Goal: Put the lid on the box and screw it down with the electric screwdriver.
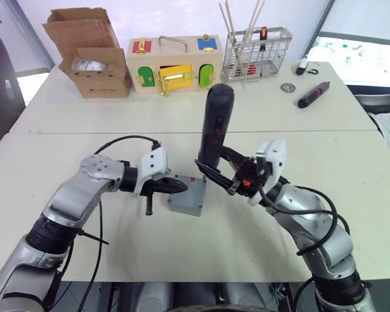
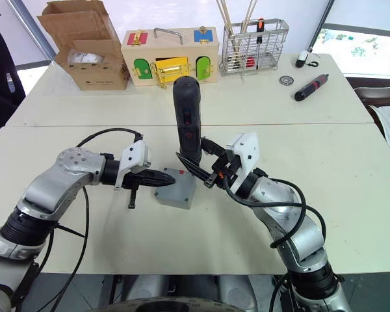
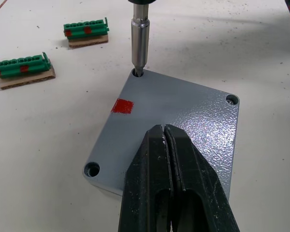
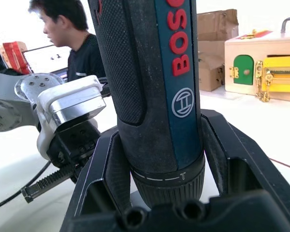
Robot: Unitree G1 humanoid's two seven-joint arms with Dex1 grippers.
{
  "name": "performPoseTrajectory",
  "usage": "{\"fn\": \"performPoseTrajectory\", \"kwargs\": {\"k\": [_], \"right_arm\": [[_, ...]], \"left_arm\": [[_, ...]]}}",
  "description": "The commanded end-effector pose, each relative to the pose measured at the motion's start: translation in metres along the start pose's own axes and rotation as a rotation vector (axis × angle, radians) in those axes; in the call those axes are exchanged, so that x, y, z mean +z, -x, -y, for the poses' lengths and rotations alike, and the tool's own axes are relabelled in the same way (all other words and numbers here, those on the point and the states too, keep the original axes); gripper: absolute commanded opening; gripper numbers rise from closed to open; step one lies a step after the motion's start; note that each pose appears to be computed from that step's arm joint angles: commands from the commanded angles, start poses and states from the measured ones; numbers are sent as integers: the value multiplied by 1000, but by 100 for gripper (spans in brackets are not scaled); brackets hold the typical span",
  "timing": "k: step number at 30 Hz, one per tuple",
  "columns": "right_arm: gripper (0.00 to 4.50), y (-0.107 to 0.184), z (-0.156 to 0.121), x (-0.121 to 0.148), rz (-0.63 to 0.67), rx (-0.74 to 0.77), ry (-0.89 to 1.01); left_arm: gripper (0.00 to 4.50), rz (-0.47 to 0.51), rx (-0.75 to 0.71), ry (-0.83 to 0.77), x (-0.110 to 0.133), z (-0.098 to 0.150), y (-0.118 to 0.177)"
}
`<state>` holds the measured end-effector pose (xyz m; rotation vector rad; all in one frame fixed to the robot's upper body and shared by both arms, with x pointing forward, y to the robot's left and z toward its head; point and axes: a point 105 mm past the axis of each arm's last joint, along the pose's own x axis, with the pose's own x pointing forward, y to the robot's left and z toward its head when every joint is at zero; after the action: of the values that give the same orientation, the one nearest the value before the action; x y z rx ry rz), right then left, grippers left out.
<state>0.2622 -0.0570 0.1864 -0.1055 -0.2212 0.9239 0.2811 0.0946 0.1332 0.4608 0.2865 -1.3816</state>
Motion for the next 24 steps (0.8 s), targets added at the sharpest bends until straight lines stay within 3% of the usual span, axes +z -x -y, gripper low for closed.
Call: {"fn": "performPoseTrajectory", "kwargs": {"k": [1,12,24], "right_arm": [[178,-1,3,-22,-98,-22,-25],[178,4,-1,-49,-202,-22,-4],[178,4,-6,-52,-204,-20,-25]], "left_arm": [[0,-46,-8,15,-10,4,-3],[0,-42,-20,19,-9,8,-6],[0,-56,-36,25,-19,16,-8]]}}
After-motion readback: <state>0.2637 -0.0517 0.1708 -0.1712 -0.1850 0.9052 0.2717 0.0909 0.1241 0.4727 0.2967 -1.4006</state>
